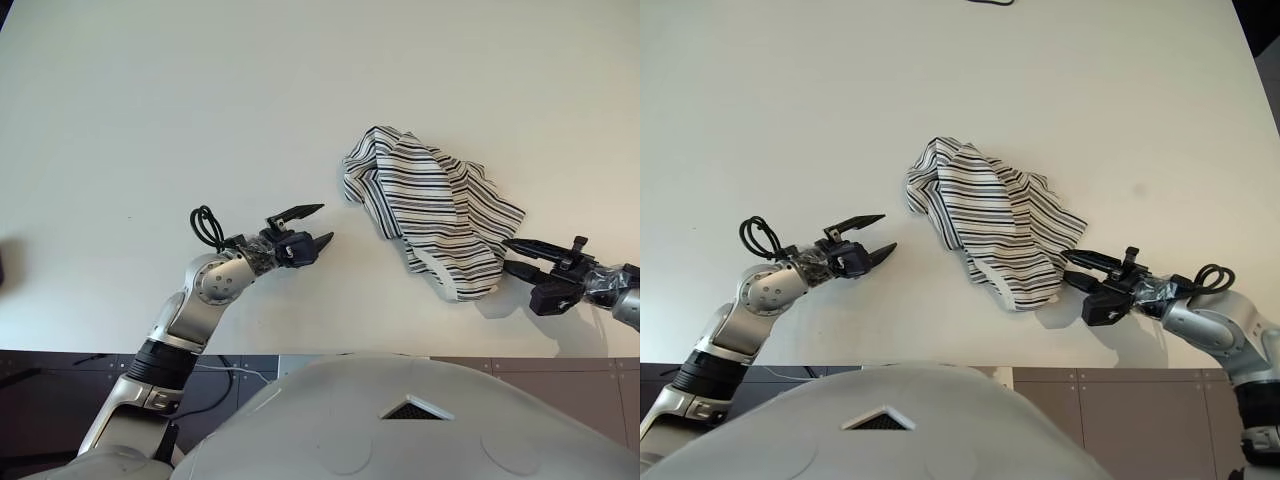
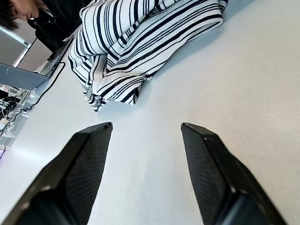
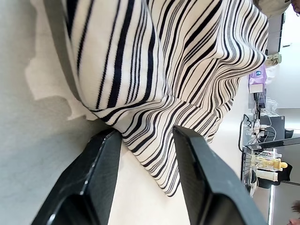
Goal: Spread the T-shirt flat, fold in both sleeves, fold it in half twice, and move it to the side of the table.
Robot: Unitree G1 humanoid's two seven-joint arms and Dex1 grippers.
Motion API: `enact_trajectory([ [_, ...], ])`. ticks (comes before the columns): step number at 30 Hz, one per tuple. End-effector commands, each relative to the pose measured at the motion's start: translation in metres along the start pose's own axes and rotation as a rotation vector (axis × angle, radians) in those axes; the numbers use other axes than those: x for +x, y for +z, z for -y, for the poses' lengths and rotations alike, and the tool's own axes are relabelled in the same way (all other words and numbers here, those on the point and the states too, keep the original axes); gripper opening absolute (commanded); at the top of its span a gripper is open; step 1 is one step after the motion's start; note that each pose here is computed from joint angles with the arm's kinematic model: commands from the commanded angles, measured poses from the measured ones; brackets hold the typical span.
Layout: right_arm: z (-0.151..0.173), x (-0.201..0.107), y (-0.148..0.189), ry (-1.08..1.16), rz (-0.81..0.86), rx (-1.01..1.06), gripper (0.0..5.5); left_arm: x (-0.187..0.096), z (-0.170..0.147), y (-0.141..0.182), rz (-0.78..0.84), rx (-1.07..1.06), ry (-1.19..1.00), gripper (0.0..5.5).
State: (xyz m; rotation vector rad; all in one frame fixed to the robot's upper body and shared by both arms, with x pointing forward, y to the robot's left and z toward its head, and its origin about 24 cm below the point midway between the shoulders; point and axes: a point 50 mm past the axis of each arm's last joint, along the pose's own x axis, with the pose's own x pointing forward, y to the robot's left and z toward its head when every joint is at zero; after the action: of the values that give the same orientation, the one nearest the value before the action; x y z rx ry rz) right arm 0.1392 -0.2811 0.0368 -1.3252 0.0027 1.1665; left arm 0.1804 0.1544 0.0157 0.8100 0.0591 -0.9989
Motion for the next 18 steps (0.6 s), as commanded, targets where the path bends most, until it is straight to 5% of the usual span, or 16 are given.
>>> enact_trajectory([
  [1, -0.029, -0.001, -0.003, 0.14, -0.022, 0.003, 1.96, -0.002, -0.004, -0.004, -0.016, 0.011, -0.013, 2.75],
  [18, -0.079, 0.013, 0.004, 0.171, 0.048, -0.112, 1.96, -0.001, -0.014, -0.007, 0.0, 0.05, -0.068, 2.75],
])
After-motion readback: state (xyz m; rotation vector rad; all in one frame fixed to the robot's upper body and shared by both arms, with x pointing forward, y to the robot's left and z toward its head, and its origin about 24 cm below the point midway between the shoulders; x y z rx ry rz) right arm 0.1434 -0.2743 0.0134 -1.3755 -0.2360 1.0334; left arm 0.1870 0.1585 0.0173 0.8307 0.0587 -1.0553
